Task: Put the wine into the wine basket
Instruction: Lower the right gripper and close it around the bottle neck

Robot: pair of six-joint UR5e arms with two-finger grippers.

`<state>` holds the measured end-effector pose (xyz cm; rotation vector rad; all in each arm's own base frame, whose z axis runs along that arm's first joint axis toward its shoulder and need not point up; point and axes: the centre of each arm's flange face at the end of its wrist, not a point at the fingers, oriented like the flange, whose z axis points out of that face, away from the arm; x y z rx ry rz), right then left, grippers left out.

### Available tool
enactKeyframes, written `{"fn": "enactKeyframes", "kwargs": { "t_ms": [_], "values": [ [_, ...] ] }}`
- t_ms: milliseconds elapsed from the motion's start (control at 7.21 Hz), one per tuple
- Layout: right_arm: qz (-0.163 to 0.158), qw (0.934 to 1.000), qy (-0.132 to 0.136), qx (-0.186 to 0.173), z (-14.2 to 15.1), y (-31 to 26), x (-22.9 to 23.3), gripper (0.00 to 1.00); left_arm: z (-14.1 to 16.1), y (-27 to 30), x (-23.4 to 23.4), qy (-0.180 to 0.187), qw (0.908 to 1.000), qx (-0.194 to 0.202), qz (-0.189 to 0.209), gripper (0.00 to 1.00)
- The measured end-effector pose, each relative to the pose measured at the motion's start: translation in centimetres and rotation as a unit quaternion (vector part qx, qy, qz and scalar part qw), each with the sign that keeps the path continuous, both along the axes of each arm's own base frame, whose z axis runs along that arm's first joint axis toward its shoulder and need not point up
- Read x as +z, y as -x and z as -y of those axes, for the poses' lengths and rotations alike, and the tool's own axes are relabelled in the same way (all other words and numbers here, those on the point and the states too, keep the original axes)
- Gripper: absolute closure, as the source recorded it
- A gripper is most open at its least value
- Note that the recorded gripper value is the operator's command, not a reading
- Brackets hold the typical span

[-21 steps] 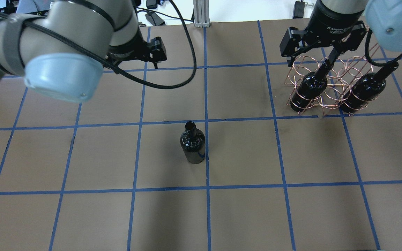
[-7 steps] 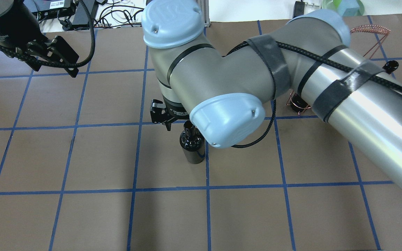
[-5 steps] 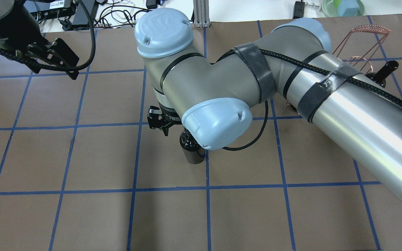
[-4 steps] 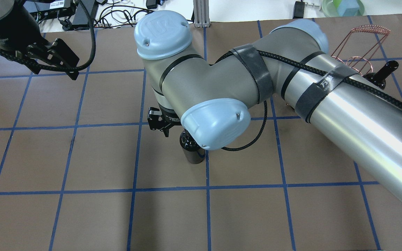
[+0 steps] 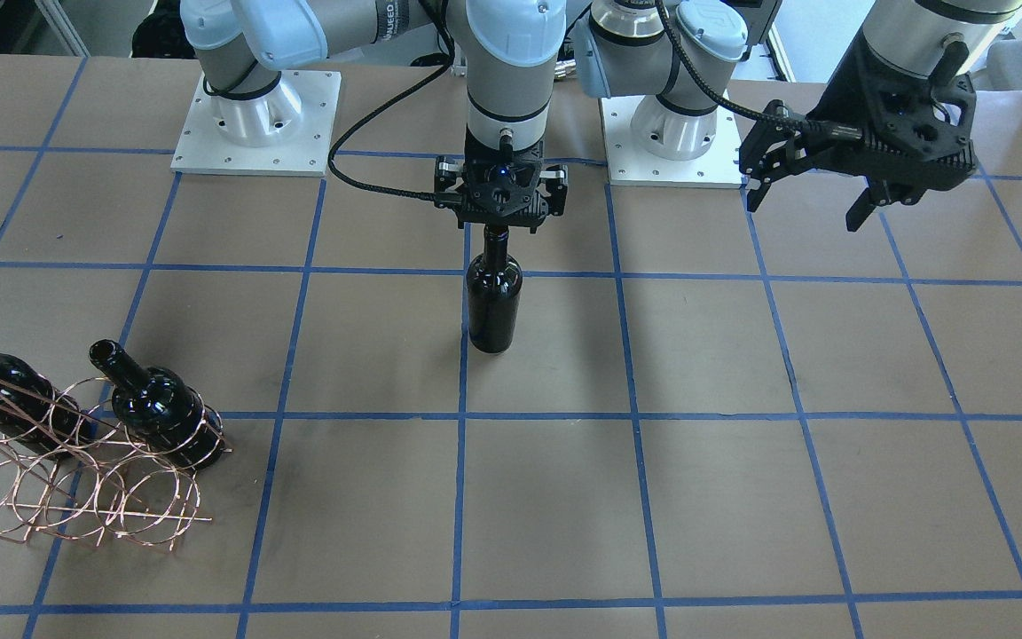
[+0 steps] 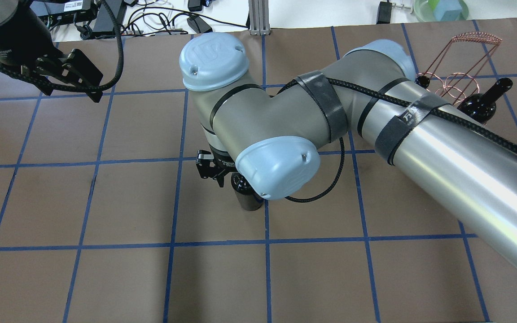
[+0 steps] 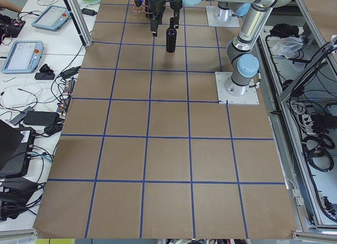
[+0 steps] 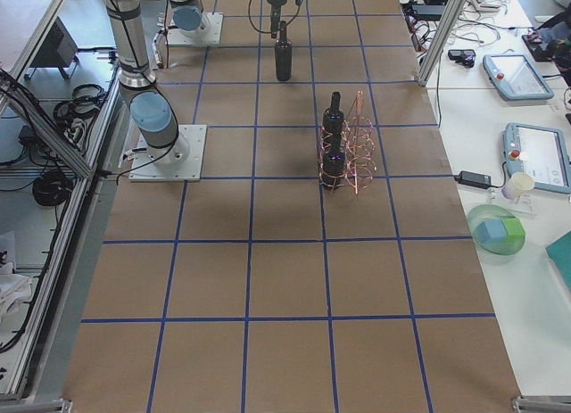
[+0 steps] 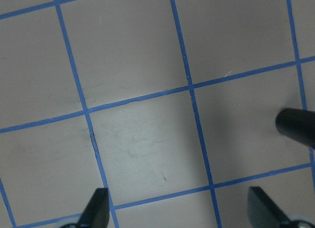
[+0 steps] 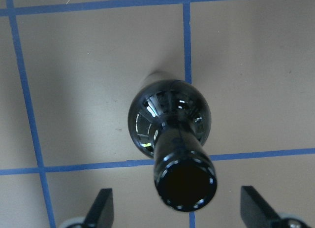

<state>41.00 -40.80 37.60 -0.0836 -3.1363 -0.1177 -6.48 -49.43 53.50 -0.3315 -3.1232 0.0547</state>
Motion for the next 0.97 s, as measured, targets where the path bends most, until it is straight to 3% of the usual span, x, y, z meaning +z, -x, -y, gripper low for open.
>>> {"fn": "enactKeyframes", "kwargs": {
  "t_ms": [277,832,970],
  "values": [
    [0.009,0.9998,0.015,0.001,0.66,-0.4,-0.27,0.18,-0.03,0.03,-0.03,0.0,1.0,0.0,0.0,0.0],
    [0.011,0.9998,0.016,0.001,1.06,-0.67,-0.97,0.25,-0.05,0.01,-0.09,-0.001,1.0,0.0,0.001,0.0],
    [0.011,0.9998,0.015,0.0,1.06,-0.67,-0.99,0.36,-0.06,0.0,-0.11,-0.002,1.0,-0.001,0.001,0.0]
  ]
}}
